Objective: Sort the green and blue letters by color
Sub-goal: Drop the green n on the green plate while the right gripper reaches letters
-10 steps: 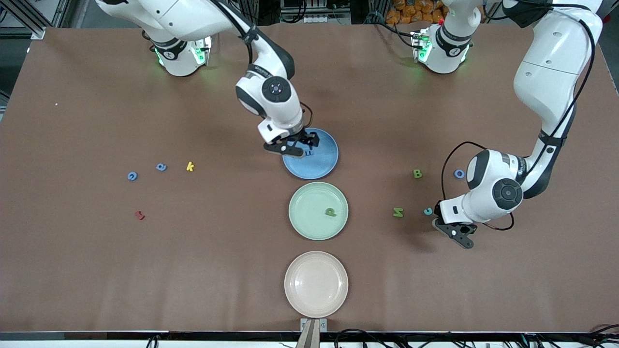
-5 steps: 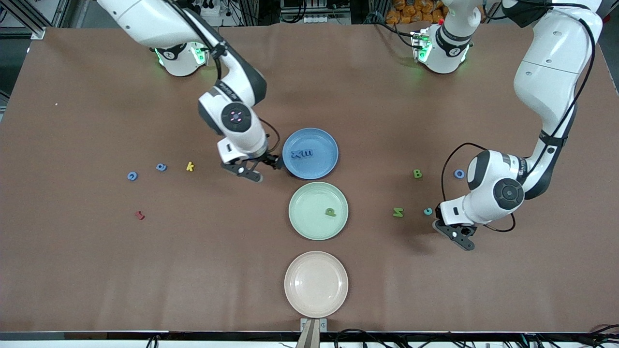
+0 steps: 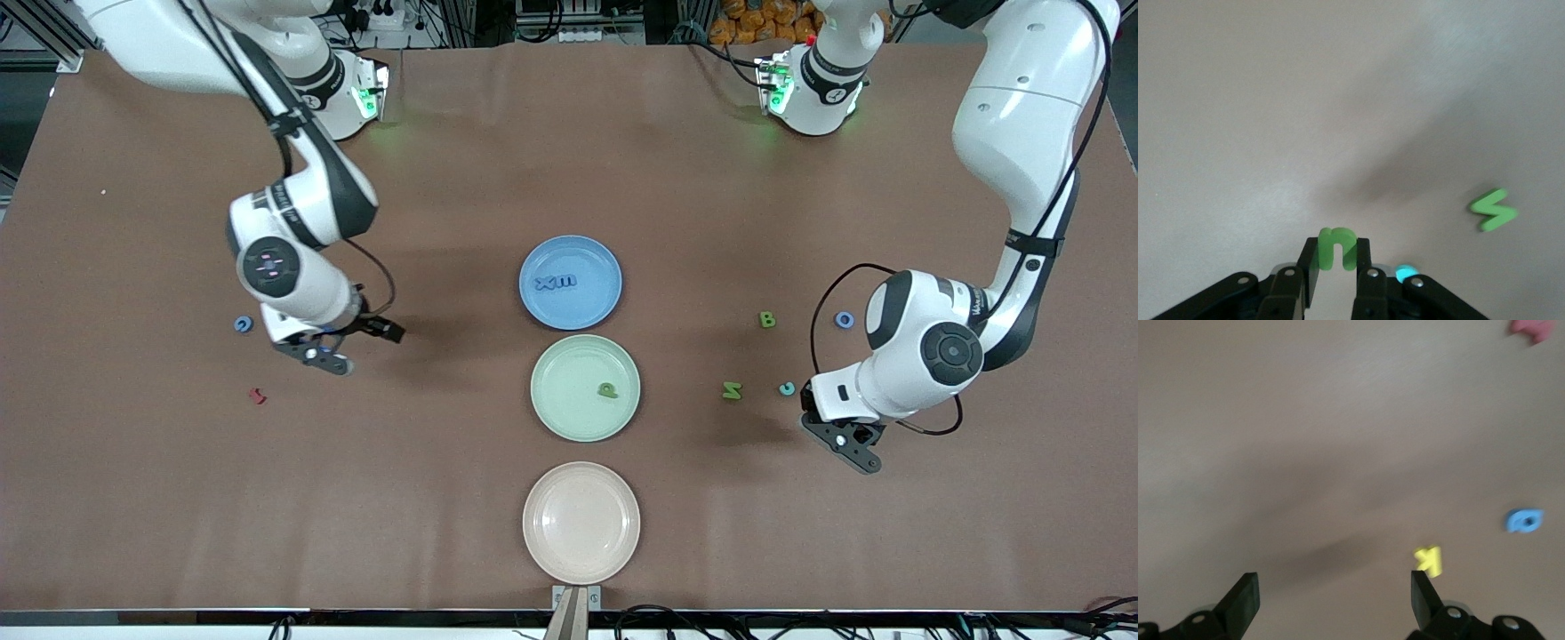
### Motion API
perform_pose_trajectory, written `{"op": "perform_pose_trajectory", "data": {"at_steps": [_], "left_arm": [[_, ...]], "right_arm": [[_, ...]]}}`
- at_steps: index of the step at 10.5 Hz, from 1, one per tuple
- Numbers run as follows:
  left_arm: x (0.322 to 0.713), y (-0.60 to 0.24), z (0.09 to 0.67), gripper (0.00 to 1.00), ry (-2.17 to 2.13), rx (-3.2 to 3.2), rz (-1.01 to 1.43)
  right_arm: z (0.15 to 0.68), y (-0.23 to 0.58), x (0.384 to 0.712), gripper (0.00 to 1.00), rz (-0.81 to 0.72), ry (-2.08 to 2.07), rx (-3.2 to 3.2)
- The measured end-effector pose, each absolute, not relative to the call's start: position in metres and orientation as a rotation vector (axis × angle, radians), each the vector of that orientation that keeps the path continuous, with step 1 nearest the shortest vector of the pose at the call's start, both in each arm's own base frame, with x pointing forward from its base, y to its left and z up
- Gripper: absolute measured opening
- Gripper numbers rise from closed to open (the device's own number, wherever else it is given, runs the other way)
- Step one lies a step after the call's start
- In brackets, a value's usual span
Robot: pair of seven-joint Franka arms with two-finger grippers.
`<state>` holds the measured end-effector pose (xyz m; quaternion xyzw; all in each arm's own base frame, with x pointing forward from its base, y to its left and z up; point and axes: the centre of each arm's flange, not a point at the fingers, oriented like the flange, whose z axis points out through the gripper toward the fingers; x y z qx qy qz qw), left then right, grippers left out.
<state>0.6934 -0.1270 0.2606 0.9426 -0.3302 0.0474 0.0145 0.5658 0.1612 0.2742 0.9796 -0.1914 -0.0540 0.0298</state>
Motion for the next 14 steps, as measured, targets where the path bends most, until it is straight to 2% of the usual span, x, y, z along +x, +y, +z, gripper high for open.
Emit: {"op": "perform_pose_trajectory", "data": {"at_steps": [3, 5, 11, 14], "left_arm": [[0.684, -0.170, 0.281, 0.26, -0.867, 2.954, 0.136], [0.672, -0.207, 0.283, 0.26, -0.716, 2.973, 0.105], [0.601, -0.366, 0.296, 0.26, -0.129, 2.971, -0.001], [0.569, -0.413, 0.274, 0.26, -0.039, 2.974, -0.069]], "right_arm": [[0.279, 0.084, 0.576, 1.00, -0.155, -0.676, 2.993], [0.276, 0.046, 0.570, 1.00, -0.119, -0.717, 2.987], [0.226, -0.026, 0.506, 1.00, 0.021, -0.637, 3.062], [0.199, -0.024, 0.477, 1.00, -0.007, -0.629, 3.078]]}}
